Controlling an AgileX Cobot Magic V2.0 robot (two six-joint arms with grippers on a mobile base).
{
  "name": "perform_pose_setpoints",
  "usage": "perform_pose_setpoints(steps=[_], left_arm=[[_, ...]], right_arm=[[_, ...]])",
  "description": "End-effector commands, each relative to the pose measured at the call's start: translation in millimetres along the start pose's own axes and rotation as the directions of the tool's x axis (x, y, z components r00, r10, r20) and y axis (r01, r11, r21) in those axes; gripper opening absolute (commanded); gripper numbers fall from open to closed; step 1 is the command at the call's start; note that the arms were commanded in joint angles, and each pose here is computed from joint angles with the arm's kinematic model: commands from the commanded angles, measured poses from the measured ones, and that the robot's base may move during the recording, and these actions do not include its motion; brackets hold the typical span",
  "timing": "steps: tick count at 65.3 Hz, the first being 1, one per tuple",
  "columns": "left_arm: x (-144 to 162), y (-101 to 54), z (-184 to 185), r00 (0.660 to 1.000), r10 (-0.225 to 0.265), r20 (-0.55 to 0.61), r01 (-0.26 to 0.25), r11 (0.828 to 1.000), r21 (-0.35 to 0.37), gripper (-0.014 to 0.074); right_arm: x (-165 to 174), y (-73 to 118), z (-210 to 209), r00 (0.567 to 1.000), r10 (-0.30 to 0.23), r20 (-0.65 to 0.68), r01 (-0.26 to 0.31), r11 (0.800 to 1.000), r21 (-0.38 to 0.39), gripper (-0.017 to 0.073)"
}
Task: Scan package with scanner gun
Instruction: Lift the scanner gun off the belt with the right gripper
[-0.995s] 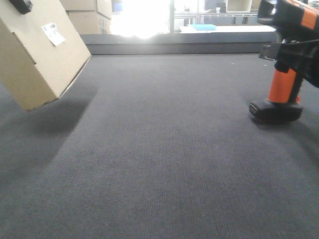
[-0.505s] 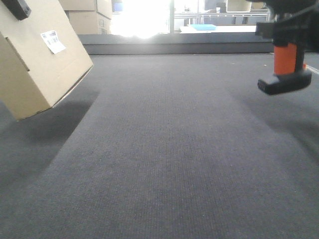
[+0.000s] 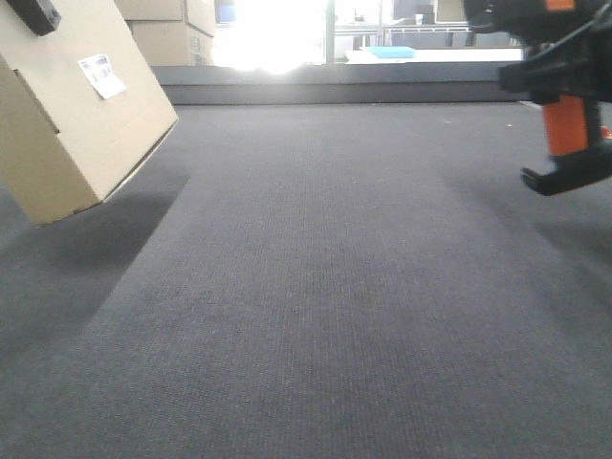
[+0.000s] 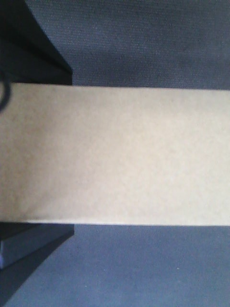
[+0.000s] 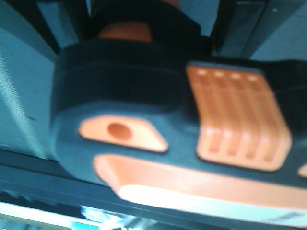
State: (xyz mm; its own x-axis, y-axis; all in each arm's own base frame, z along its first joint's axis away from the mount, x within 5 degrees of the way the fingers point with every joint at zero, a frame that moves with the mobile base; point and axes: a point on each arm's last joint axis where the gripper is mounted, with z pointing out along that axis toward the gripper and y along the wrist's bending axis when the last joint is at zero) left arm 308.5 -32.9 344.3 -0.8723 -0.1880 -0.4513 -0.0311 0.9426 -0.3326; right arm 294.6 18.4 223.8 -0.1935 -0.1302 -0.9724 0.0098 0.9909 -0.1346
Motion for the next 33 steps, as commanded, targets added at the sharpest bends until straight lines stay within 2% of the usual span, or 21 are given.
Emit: perform_pose_setpoints(steps=[1, 15, 33], left_arm=[[-2, -5.1, -6, 0.999, 0.006, 0.033, -0.006, 1.0, 0.02, 0.0171], [0, -4.9, -6, 1.0, 0.006, 0.009, -0.006, 1.0, 0.019, 0.0171], [1, -5.1, -6, 1.0, 0.005, -0.001, -0.005, 1.0, 0.021, 0.0171]], right_arm=[[-14, -6.7, -1, 0.997, -0.016, 0.08, 0.011, 0.998, 0.062, 0.0254], [-19, -6.8, -1, 0.99, -0.059, 0.125, 0.051, 0.997, 0.063, 0.0254], [-10, -4.3, 9, 0.994, -0.079, 0.08, 0.074, 0.996, 0.056, 0.0254]])
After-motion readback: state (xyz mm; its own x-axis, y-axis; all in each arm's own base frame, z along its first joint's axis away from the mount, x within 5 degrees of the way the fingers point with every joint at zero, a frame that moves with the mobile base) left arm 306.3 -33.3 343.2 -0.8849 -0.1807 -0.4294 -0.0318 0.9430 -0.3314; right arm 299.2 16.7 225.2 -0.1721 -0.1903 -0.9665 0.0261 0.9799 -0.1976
